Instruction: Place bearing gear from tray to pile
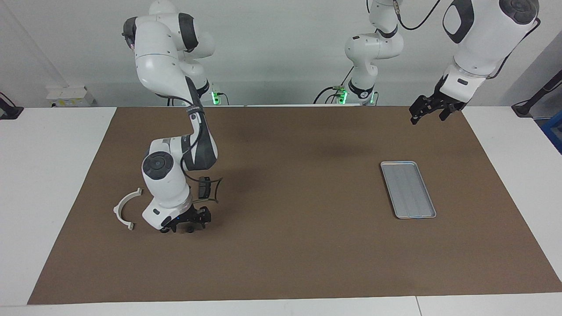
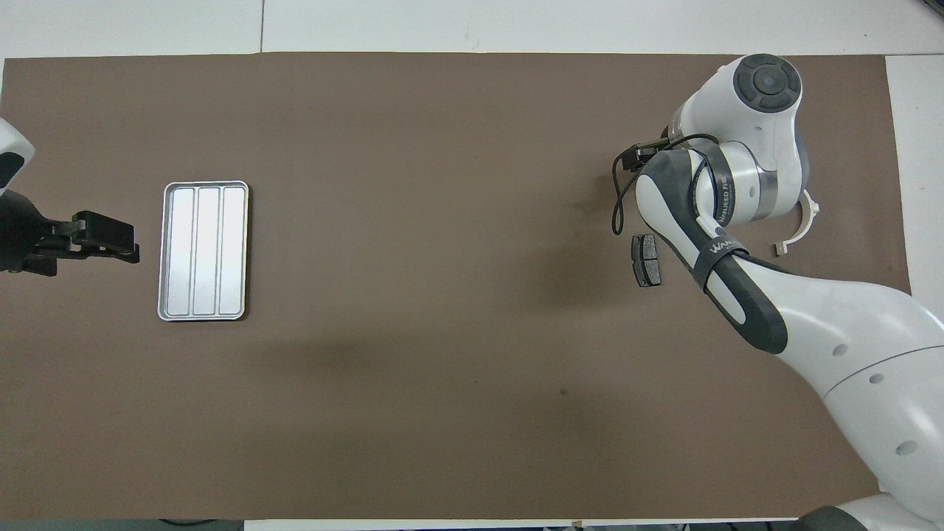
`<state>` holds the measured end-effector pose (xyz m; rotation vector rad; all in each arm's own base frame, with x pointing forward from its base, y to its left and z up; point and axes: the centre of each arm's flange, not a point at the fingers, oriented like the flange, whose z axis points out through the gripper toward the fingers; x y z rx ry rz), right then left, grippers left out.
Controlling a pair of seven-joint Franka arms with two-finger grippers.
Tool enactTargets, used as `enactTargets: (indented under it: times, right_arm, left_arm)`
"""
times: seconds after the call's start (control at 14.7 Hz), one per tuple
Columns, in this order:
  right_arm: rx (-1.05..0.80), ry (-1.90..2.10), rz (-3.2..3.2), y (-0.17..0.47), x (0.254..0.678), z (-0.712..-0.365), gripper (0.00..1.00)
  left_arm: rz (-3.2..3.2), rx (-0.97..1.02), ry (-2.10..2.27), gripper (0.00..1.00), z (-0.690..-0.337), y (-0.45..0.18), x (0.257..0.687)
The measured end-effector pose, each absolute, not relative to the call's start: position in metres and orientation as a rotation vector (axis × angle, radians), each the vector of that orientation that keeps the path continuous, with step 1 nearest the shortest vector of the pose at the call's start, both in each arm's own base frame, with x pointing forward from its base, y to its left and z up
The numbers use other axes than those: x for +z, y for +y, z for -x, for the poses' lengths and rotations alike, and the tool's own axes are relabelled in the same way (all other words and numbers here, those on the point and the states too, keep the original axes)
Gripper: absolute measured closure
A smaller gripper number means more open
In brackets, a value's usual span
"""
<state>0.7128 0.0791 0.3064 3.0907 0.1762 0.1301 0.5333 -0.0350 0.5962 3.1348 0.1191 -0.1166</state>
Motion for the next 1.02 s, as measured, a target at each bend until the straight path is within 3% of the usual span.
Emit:
enactTargets:
  times: [0.48, 0.75, 1.02]
  right_arm:
    - [0.174, 0.132, -3.089, 0.059, 0.336, -0.714, 0.00]
    - [0.125, 0.091, -3.085, 0.044, 0.420, -0.690, 0.00]
    - [0.137, 0.049, -3.093, 0.031, 0.525, -0.634, 0.00]
  left_arm:
    - [-3.135, -0.117, 0.119, 0.00, -0.533, -0.035, 0.596]
    - [-3.135, -0.117, 0.119, 0.00, -0.533, -0.035, 0.596]
    - [-3.135, -0.117, 0.119, 0.00, -0.533, -0.035, 0.596]
